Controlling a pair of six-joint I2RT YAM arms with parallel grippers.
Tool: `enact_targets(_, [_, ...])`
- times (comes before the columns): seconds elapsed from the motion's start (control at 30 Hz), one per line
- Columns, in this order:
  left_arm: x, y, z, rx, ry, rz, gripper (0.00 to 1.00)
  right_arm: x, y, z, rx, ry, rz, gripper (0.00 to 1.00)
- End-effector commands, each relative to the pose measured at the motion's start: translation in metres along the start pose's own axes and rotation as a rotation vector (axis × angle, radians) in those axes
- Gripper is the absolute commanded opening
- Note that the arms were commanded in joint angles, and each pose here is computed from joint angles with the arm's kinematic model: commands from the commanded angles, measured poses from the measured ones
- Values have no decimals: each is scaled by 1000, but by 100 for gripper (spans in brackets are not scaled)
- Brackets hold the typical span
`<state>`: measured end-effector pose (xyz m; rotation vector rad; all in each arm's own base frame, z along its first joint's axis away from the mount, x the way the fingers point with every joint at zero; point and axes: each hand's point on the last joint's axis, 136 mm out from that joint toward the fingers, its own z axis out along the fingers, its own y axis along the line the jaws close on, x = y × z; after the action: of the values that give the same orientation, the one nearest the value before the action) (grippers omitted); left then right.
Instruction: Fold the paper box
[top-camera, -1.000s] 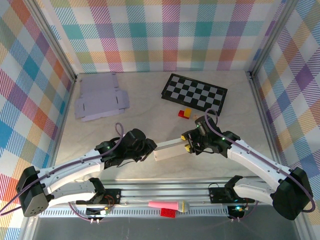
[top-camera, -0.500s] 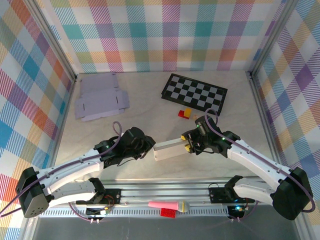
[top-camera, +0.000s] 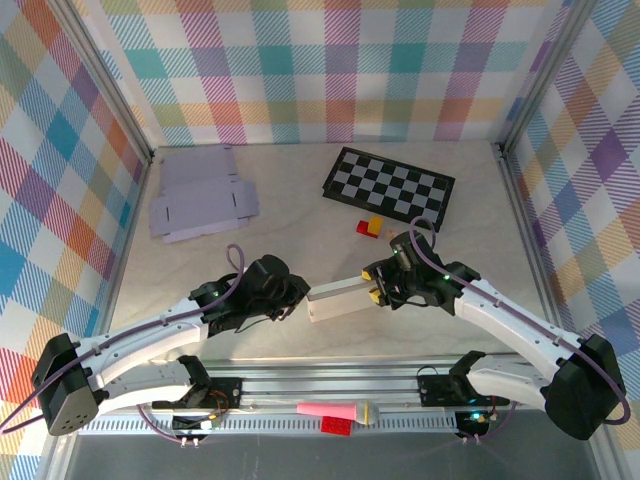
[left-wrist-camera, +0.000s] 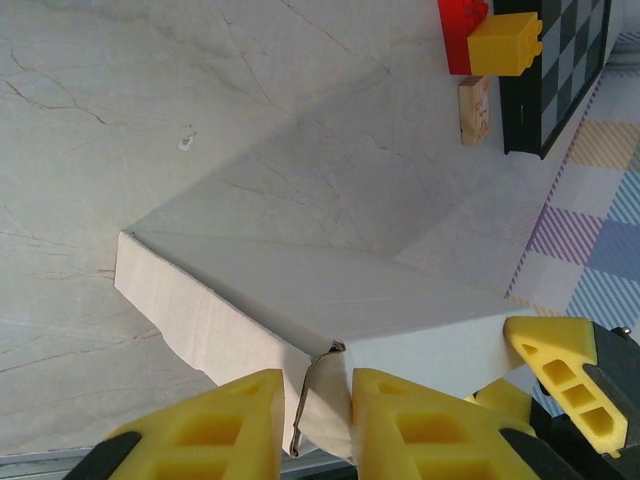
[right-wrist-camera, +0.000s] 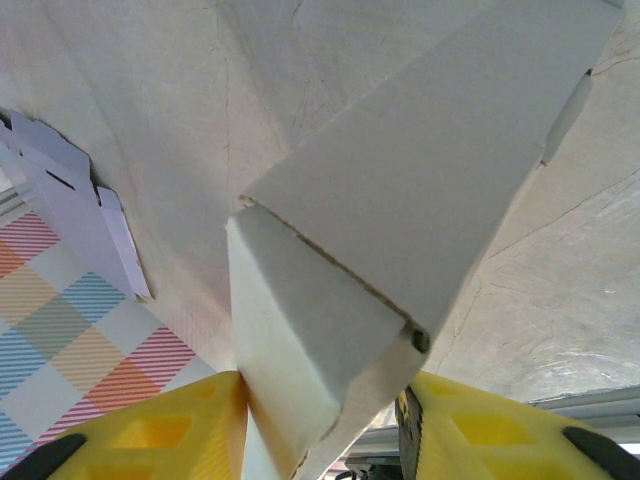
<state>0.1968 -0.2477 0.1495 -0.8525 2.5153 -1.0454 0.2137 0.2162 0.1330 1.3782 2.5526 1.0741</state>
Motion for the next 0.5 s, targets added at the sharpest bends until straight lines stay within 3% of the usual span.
enact_targets(0.0, [3,15,3,-38,17,-12,23,-8,-39,7,156,-33,21,43])
enact_targets(0.47, [15,28,6,-77,56,43,17,-8,-39,8,162,-33,26,43])
